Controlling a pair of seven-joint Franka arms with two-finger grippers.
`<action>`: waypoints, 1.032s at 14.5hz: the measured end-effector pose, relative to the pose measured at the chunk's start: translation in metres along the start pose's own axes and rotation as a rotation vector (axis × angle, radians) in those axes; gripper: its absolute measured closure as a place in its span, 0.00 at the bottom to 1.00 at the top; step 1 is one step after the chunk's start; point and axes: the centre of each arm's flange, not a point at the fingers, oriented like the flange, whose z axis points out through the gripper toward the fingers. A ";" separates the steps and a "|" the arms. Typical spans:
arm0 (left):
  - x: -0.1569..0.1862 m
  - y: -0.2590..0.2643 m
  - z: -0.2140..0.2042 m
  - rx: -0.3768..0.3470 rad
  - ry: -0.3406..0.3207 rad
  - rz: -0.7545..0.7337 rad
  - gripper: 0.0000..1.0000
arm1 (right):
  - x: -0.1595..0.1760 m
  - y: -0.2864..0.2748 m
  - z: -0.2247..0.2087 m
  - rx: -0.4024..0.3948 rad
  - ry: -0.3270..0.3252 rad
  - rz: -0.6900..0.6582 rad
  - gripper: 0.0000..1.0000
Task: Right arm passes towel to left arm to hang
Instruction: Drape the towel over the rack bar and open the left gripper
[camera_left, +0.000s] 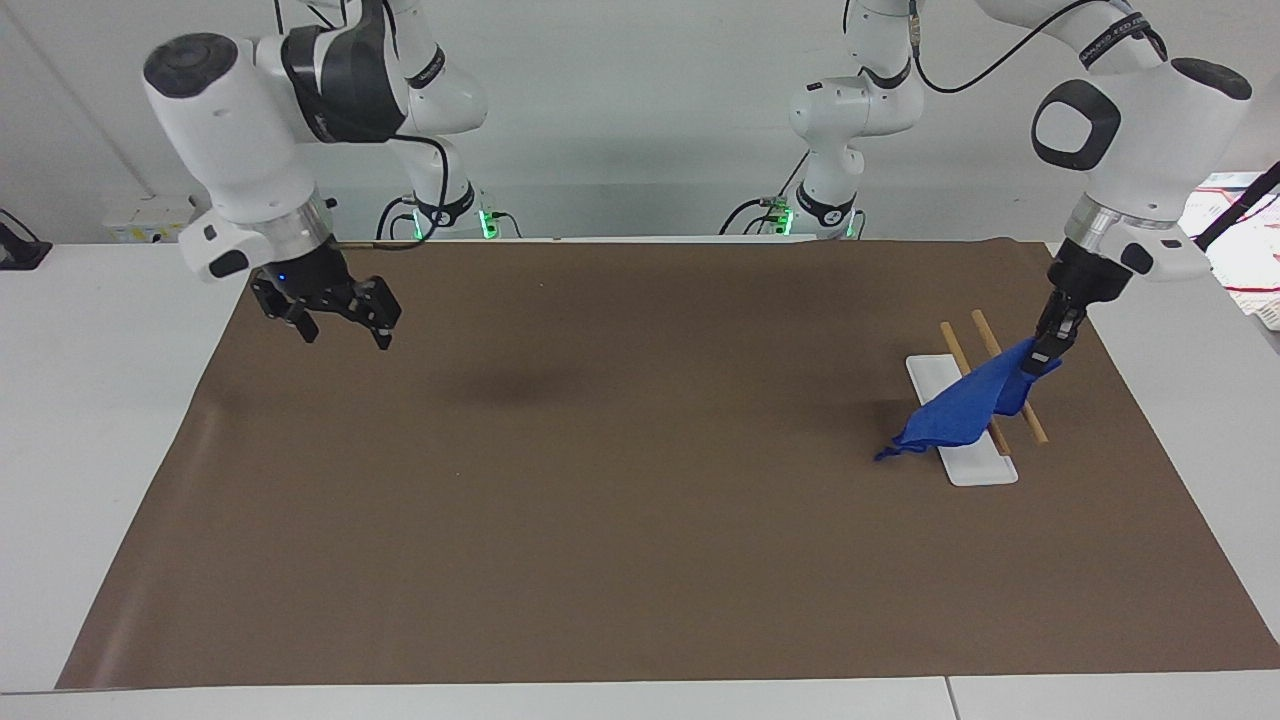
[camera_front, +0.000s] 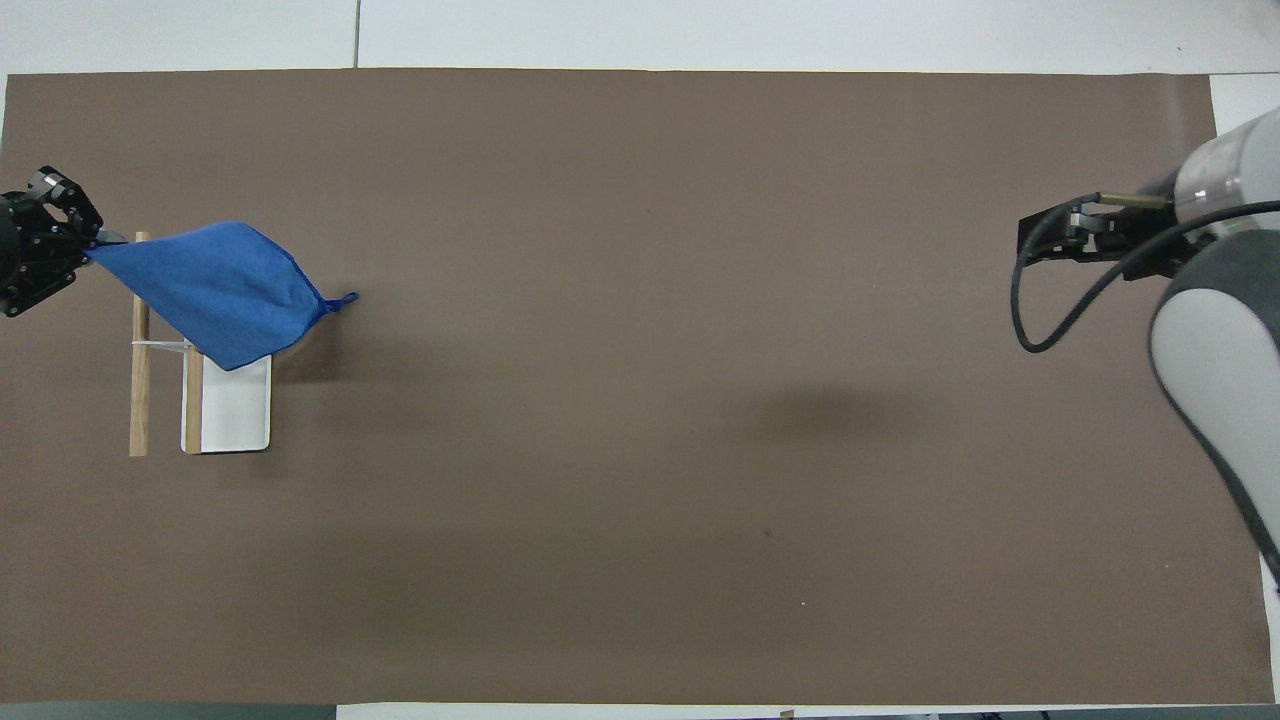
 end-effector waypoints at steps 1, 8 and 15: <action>0.009 -0.009 -0.001 0.003 0.006 -0.007 0.98 | -0.004 0.010 -0.021 -0.011 -0.008 -0.013 0.00; 0.050 -0.074 0.001 0.002 0.068 -0.107 0.98 | -0.016 0.027 -0.037 -0.039 -0.122 -0.012 0.00; 0.066 -0.117 0.024 0.007 0.108 -0.118 0.98 | -0.017 0.028 -0.025 -0.041 -0.143 -0.013 0.00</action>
